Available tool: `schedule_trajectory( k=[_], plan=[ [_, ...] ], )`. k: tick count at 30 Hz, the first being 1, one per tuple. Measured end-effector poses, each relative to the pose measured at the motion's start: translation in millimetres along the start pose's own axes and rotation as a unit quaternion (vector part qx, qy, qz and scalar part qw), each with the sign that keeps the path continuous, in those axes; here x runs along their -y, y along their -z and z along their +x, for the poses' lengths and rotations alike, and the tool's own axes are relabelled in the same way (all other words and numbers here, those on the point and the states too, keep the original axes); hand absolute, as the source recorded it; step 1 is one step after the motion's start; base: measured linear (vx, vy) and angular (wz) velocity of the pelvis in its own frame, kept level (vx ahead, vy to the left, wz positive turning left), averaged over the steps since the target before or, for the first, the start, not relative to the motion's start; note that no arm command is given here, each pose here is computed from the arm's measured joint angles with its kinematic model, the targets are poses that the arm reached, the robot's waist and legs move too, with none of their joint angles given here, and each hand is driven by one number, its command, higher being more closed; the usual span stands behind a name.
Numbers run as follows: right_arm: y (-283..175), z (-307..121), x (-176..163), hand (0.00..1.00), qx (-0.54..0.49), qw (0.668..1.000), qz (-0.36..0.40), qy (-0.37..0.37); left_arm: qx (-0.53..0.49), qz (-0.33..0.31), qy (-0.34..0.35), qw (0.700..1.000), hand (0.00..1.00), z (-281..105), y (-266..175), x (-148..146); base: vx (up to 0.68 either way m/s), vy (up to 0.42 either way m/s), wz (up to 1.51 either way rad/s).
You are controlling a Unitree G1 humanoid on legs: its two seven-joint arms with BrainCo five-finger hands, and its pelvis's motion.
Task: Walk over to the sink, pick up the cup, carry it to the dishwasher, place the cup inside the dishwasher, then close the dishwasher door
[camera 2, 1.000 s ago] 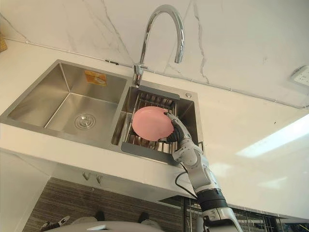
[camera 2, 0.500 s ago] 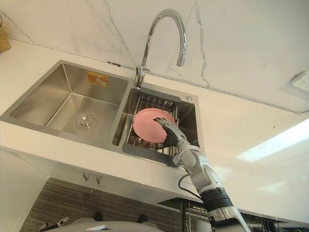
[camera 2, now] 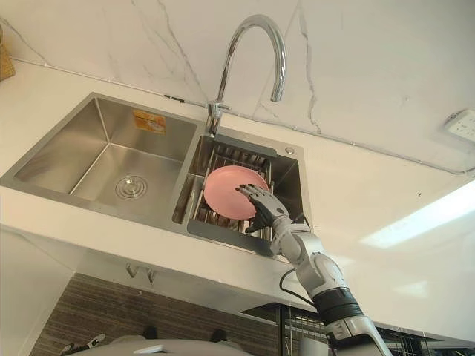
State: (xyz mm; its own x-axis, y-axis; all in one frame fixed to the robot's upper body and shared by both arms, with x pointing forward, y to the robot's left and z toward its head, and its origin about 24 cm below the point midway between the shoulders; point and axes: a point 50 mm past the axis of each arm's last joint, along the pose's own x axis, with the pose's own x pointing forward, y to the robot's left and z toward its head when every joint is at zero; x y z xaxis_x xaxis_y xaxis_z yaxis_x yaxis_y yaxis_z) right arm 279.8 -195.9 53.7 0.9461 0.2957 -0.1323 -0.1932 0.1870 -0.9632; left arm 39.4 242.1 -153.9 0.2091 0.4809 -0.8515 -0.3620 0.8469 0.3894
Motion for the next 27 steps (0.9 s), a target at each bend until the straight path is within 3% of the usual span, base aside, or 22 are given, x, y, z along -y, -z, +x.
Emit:
schedule_trajectory(
  k=[6, 16, 27],
  plan=[
    [12, 2, -15, 0.00, -0.049, 0.998, -0.036, -0.035, 0.001, 0.003, 0.002, 1.000, 0.00, 0, 0, 1, 0.00, 0.000, 0.02],
    [20, 13, -14, 0.00, -0.078, 0.994, -0.064, -0.029, 0.000, 0.015, 0.008, 1.000, 0.00, 0, -1, 3, -0.01, -0.002, 0.03],
    [31, 30, -11, 0.00, -0.116, 0.990, -0.075, 0.032, 0.005, 0.039, 0.025, 0.999, 0.00, -1, -2, 9, -0.01, -0.002, 0.15]
  ],
)
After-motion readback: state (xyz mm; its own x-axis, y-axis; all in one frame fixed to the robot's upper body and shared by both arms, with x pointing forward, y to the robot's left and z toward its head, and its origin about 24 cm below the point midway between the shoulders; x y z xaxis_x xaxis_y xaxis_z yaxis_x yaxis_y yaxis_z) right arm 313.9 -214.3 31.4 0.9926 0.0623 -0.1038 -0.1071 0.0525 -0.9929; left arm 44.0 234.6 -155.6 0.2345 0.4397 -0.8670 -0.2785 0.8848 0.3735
